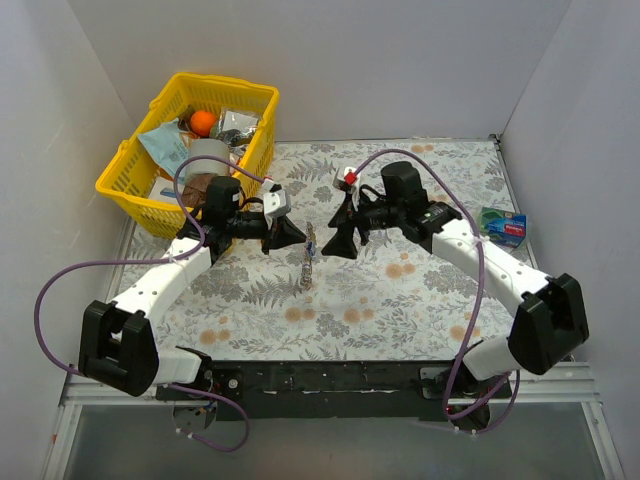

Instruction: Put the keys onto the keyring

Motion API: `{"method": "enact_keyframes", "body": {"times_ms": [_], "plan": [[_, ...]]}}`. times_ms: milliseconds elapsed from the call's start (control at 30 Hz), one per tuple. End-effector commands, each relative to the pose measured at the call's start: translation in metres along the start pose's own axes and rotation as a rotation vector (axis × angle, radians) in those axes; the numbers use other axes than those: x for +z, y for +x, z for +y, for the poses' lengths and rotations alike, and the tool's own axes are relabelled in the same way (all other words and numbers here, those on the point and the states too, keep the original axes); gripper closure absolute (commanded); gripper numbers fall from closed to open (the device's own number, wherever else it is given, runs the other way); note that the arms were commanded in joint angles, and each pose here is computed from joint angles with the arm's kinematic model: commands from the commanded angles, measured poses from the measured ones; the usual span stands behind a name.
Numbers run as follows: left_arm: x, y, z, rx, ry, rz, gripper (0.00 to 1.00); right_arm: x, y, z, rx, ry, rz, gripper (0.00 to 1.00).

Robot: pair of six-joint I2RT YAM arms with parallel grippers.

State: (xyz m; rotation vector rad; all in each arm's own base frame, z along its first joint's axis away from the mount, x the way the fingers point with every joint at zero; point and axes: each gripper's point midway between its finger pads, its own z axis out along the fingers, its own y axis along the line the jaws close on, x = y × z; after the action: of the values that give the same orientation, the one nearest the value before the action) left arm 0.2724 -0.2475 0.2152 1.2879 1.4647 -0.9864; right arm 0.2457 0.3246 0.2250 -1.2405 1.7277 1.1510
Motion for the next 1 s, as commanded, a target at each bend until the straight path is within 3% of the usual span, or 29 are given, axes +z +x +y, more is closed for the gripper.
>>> {"method": "enact_keyframes", "body": {"times_ms": [0,400,800,900,967], "plan": [[-0.008,-0.034,-0.006,0.097,0.015,-0.067,1.0,-0.015,-0.043,-0.001,-0.146,0.073,-0.141,0.08],[-0.01,-0.074,-0.018,0.125,0.114,-0.165,1.0,-0.024,-0.057,0.025,-0.302,-0.005,-0.352,0.15],[-0.002,-0.089,-0.026,0.153,0.168,-0.2,1.0,-0.035,-0.08,0.031,-0.337,0.019,-0.421,0.34],[-0.001,-0.091,-0.024,0.158,0.169,-0.202,1.0,-0.035,-0.079,0.03,-0.335,0.025,-0.418,0.46],[0.0,-0.094,-0.024,0.166,0.169,-0.206,1.0,-0.035,-0.079,0.03,-0.333,0.019,-0.415,0.46]]}}
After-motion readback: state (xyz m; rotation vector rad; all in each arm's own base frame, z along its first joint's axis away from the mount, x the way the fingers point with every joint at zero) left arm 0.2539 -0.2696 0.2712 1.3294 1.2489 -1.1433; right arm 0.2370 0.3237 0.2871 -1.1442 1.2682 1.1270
